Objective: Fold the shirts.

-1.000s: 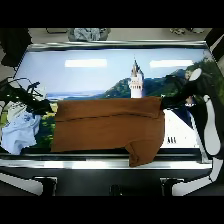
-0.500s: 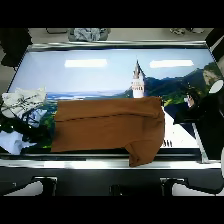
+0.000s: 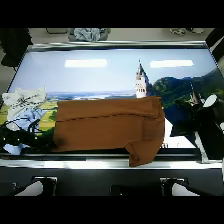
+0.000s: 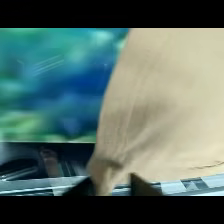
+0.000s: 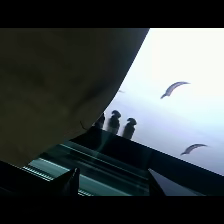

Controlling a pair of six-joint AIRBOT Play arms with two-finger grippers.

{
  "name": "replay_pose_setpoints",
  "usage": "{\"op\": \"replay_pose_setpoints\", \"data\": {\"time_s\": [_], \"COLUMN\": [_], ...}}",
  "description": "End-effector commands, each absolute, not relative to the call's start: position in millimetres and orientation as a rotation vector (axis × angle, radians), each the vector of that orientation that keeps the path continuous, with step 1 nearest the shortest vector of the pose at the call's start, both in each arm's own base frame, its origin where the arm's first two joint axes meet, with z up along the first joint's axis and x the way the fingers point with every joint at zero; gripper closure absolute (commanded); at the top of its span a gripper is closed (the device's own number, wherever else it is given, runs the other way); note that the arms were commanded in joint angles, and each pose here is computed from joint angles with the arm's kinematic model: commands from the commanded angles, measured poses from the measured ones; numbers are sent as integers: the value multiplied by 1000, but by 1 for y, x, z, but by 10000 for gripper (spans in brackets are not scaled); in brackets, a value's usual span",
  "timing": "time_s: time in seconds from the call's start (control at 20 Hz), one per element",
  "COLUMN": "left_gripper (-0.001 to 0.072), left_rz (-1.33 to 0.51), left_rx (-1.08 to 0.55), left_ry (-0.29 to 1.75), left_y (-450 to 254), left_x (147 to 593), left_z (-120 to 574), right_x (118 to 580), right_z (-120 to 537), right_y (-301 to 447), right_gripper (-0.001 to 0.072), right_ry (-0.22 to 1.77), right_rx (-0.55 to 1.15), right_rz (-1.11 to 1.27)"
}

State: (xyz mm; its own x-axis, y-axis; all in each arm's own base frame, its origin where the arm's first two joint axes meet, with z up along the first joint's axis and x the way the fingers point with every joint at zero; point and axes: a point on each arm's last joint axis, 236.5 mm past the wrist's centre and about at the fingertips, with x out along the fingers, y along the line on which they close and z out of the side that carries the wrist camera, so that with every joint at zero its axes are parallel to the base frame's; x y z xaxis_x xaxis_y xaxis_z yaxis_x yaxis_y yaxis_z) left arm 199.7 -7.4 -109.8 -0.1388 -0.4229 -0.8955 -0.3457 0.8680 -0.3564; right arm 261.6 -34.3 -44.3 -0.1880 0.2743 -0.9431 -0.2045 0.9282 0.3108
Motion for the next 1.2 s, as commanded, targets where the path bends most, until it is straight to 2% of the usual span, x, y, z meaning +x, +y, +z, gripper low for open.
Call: {"op": "replay_pose_setpoints", "data": {"time_s": [0.0,0.05,0.1,0.2,0.4,0.6,0.65,0.7,0.75,0.8,0.85,1.0,1.15], "left_gripper": [604,677,677,677,677,677,677,677,677,677,677,678,680], "left_rz": [-43,-43,-43,-43,-50,-50,-50,-53,-52,-48,-43,-74,-104], "left_rx": [-607,-607,-607,-606,-600,-600,-600,-597,-597,-595,-592,-559,-468], "left_ry": [1716,1716,1716,1715,1714,1714,1713,1713,1711,1704,1694,1678,1547], "left_y": [-7,-7,-7,-7,-7,-7,-7,-7,-7,-6,-5,-4,5], "left_x": [203,203,203,203,203,203,203,203,203,205,207,209,230], "left_z": [-117,-117,-117,-117,-117,-117,-117,-117,-117,-118,-118,-116,-87], "right_x": [240,231,220,203,202,195,198,201,202,204,206,201,214], "right_z": [-48,-50,-54,-69,-88,-107,-109,-111,-112,-113,-113,-107,-76], "right_y": [-24,-17,-8,13,59,60,60,59,57,56,55,59,59], "right_gripper": [191,184,145,157,173,189,233,307,442,609,672,674,677], "right_ry": [1687,1672,1664,1644,1538,1532,1519,1510,1508,1502,1498,1496,1426], "right_rx": [53,61,82,156,375,402,409,410,416,416,418,361,270], "right_rz": [441,451,470,486,521,473,459,443,427,417,409,497,585]}}
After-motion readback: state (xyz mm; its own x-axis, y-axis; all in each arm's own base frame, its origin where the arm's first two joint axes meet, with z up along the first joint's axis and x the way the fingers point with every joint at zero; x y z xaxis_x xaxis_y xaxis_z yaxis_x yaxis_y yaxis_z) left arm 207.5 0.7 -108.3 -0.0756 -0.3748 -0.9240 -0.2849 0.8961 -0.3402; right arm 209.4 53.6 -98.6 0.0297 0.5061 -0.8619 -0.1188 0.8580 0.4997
